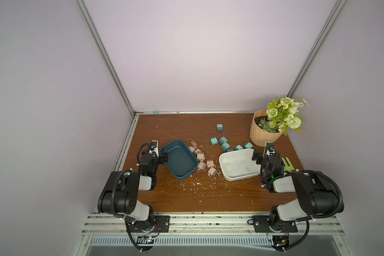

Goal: Place the plugs by color into the storage box
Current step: Adjust the storage box at the center of the board.

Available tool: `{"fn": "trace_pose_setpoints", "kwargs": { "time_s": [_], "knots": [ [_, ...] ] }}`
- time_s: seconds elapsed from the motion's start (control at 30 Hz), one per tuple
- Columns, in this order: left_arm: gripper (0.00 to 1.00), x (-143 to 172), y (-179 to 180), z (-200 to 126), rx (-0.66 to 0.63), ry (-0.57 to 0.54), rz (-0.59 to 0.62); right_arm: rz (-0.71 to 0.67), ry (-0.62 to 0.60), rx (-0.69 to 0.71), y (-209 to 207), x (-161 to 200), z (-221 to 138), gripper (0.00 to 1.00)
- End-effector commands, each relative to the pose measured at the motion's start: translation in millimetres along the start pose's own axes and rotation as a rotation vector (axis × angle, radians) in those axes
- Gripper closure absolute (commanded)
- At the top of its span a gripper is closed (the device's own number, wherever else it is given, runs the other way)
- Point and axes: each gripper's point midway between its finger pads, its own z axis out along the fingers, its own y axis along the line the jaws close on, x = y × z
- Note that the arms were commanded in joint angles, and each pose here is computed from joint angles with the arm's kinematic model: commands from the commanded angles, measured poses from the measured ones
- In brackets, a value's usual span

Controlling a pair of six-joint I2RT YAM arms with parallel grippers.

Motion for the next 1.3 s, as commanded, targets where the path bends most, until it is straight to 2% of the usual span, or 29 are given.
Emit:
{"fn": "trace_pose_setpoints", "kwargs": {
  "time_s": [0.0, 1.13, 1.2, 1.23, 1.27],
  "knots": [
    [0.00, -11, 7, -1, -0.020, -0.041, -0.019, 0.007, -0.071, 0.004, 0, -21, 4, 0.00],
    [0.00, -12, 11, 2, -0.041, -0.029, -0.028, 0.005, -0.078, 0.005, -1, -23, 3, 0.00],
    [0.00, -16, 15, 3, -0.064, -0.028, -0.045, -0.008, -0.017, 0.005, 1, -31, 16, 0.00],
    [0.00, -20, 22, 9, -0.100, -0.010, -0.074, -0.016, 0.066, 0.018, 1, -33, 27, 0.00],
    [0.00, -12, 29, 19, -0.143, 0.102, -0.088, -0.020, 0.147, 0.044, -1, -37, 39, 0.00]
  ]
}}
